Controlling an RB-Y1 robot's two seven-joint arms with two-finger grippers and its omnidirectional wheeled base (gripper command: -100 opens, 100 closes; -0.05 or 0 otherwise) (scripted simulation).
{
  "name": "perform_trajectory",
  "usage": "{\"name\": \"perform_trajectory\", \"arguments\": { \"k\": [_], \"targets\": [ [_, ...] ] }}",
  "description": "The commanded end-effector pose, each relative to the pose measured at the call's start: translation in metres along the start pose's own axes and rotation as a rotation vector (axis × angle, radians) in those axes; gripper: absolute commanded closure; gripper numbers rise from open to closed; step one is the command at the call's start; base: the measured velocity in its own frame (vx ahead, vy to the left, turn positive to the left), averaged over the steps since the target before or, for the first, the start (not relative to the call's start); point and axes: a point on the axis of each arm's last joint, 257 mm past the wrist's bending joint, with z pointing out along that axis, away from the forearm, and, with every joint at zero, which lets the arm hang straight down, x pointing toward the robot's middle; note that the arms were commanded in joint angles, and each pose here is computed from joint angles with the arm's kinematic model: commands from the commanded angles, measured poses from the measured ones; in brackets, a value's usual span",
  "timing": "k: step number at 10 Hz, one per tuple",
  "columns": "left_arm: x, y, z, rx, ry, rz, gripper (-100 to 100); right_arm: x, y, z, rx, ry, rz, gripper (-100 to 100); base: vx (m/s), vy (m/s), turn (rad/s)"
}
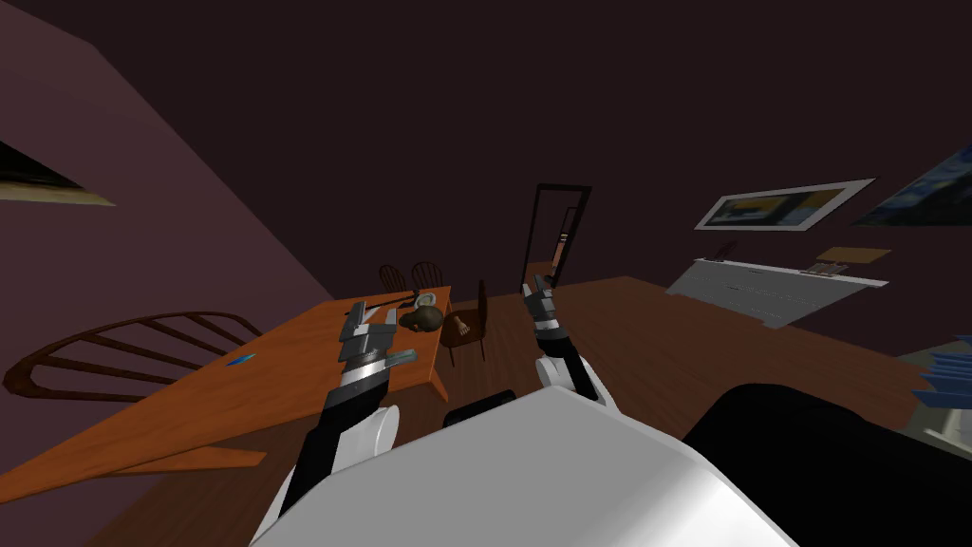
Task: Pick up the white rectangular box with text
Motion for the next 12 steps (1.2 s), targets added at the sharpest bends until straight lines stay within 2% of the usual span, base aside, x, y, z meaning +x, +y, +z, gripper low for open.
{"name": "perform_trajectory", "arguments": {
  "k": [1,4,6,12],
  "targets": [
    [0.002,0.004,0.0,-0.019,0.028,0.016,-100,0.0,0.0,0.0,0.0,0.0,0.0,0,-0.006,-0.011,-0.021],
    [0.002,0.02,-0.001,-0.082,0.073,0.044,-100,0.0,0.0,0.0,0.0,0.0,0.0,0,-0.024,-0.029,-0.04],
    [-0.002,0.036,-0.001,-0.142,0.085,0.057,-100,0.0,0.0,0.0,0.0,0.0,0.0,0,-0.037,-0.049,-0.053],
    [-0.018,0.082,-0.007,-0.31,0.074,0.072,-100,0.0,0.0,0.0,0.0,0.0,0.0,0,-0.018,-0.044,-0.051]
  ]
}}
